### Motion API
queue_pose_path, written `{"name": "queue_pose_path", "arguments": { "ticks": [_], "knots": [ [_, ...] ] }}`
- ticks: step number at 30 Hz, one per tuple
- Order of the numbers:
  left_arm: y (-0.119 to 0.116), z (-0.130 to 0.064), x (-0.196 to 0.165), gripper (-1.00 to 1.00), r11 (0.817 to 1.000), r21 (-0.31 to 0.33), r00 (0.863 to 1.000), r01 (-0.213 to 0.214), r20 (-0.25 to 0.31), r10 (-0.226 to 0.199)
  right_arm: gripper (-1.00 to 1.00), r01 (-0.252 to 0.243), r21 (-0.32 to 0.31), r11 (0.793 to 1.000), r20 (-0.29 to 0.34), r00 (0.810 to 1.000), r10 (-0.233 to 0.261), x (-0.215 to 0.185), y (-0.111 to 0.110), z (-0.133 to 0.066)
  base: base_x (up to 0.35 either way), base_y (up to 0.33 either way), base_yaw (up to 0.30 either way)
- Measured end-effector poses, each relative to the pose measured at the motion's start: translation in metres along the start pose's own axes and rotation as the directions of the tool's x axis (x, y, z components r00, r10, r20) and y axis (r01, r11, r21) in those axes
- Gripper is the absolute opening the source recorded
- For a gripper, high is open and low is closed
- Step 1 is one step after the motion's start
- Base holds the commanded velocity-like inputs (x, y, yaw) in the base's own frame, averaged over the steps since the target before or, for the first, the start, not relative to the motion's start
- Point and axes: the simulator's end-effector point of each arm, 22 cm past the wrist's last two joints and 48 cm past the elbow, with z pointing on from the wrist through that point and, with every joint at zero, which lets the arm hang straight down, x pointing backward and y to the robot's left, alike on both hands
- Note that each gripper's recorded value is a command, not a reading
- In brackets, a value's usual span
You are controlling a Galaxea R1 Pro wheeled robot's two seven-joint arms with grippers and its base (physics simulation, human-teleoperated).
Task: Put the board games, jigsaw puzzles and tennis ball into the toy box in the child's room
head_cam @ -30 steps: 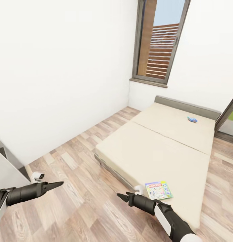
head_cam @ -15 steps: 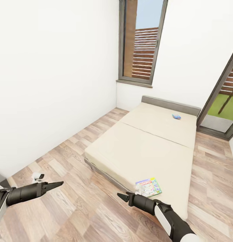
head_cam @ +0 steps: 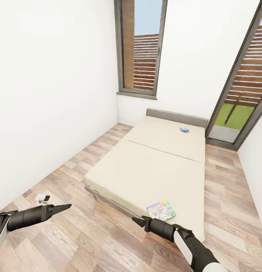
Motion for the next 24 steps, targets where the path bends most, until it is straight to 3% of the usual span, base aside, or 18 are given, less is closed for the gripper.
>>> {"name": "queue_pose_path", "arguments": {
  "ticks": [24],
  "knots": [
    [-0.0078,-0.0019,-0.0049,1.0,1.0,0.005,1.0,-0.018,0.008,0.018,1.0,0.015,-0.005,1.0,0.012,1.0,-0.015,-0.0079,0.0064,-0.002,0.173,0.234,-0.251]
  ]
}}
